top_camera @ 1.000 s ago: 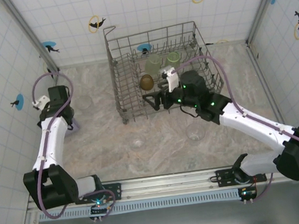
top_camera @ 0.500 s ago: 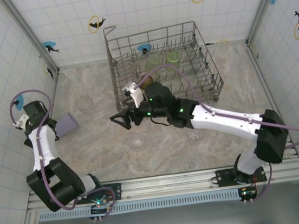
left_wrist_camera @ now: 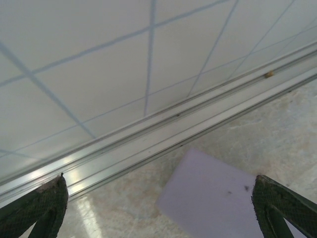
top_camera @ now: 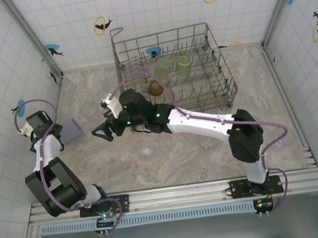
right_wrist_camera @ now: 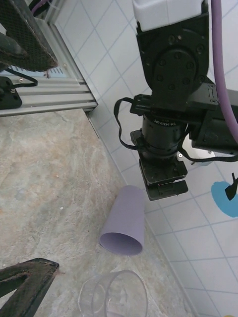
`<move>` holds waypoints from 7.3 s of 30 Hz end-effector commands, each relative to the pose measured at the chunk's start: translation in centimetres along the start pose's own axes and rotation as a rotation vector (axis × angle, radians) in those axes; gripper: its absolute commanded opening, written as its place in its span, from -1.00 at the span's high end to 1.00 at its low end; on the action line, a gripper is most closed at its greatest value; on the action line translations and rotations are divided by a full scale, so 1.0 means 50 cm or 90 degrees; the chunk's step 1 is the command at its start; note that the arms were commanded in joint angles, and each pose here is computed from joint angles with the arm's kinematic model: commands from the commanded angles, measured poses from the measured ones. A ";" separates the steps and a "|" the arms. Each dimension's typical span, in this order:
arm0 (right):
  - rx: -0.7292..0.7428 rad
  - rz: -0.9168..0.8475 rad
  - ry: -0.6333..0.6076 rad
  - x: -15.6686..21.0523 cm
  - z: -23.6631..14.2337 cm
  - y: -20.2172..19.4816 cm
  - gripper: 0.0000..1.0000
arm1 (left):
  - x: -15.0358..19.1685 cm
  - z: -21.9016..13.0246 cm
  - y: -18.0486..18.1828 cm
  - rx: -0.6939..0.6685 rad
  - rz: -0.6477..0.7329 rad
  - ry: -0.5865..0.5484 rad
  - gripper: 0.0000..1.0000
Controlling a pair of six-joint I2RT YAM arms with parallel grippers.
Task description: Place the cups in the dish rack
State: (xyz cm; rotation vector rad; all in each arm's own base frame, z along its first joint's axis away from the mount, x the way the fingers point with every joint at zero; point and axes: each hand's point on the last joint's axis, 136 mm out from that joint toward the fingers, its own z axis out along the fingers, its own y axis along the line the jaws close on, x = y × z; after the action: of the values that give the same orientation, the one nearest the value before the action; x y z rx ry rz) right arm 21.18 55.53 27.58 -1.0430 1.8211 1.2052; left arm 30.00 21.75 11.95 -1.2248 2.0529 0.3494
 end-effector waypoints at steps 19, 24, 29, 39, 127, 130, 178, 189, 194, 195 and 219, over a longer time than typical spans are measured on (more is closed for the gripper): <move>-0.023 0.012 0.018 0.003 0.081 0.002 -0.99 | 0.040 0.105 -0.033 0.038 -0.026 0.011 -0.95; -0.057 0.058 0.023 0.017 0.119 -0.003 -0.99 | 0.033 0.107 -0.056 0.069 -0.001 0.007 -0.95; -0.058 0.091 0.023 0.034 0.159 -0.023 -0.99 | 0.042 0.106 -0.076 0.095 0.026 0.004 -0.95; -0.057 0.125 0.004 0.061 0.213 -0.071 -0.99 | 0.097 0.074 -0.124 0.122 0.120 -0.003 -0.95; -0.001 0.061 -0.050 0.047 0.149 0.011 1.00 | -0.028 -0.083 -0.085 0.099 -0.010 0.013 -0.95; -0.008 0.058 -0.078 0.021 0.120 0.012 1.00 | -0.034 -0.092 -0.088 0.113 -0.015 0.001 -0.95; 0.251 0.080 -0.243 -0.142 -0.466 -0.380 1.00 | 0.005 -0.345 -0.521 0.464 0.039 0.012 -0.95; 0.199 0.114 -0.270 -0.050 -0.565 -0.418 1.00 | 0.015 -0.455 -0.707 0.575 0.079 0.040 -0.95; 0.170 0.113 -0.296 -0.047 -0.601 -0.421 1.00 | 0.055 -0.525 -0.814 0.677 0.087 0.089 -0.95; 0.160 0.108 -0.303 -0.049 -0.608 -0.418 1.00 | 0.068 -0.545 -0.837 0.700 0.096 0.098 -0.95; 0.100 0.080 -0.327 -0.073 -0.634 -0.430 1.00 | 0.351 -0.719 -0.991 0.919 0.130 0.380 -0.95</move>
State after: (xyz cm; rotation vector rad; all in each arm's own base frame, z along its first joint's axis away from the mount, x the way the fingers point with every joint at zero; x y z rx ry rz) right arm 37.83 21.20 30.36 -0.4241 1.6444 1.2452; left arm 51.16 -34.05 30.10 -0.1883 2.0947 -1.2550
